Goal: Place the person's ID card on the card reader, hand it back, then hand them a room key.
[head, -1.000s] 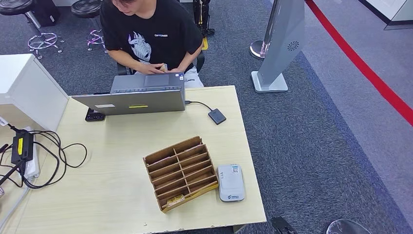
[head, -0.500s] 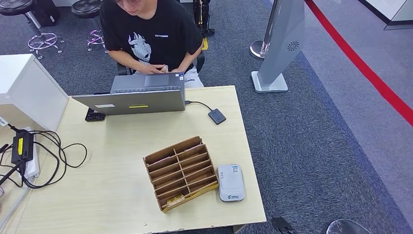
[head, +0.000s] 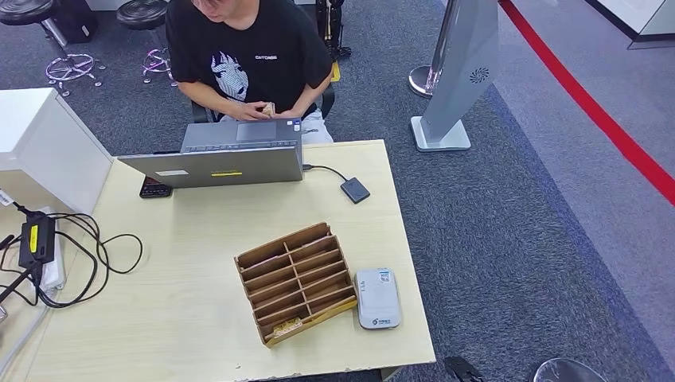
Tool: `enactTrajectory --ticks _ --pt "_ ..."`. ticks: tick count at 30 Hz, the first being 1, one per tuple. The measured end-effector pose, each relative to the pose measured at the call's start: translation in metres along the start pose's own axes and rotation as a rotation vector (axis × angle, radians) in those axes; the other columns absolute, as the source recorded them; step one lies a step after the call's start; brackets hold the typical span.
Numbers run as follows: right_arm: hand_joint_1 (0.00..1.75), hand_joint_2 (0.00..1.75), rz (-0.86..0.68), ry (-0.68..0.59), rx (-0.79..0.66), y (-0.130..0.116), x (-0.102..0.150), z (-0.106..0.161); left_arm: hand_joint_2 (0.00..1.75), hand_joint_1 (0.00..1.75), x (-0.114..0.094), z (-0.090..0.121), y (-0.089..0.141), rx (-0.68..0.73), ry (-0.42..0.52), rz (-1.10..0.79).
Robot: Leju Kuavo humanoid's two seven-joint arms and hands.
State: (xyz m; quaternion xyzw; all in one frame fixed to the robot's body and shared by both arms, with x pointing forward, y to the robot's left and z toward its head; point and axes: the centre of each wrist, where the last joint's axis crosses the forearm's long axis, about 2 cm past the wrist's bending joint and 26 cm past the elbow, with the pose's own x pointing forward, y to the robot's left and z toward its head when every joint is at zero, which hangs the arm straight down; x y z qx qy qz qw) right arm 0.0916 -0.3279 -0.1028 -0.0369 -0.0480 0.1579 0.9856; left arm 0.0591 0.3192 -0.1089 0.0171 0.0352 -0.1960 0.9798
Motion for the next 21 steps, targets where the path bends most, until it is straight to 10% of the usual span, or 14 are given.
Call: enactTrajectory --ticks 21 --pt "0.00 1.75 -0.049 0.066 0.022 0.010 -0.014 -0.001 1.75 0.00 0.000 0.000 -0.002 0.047 0.029 -0.006"
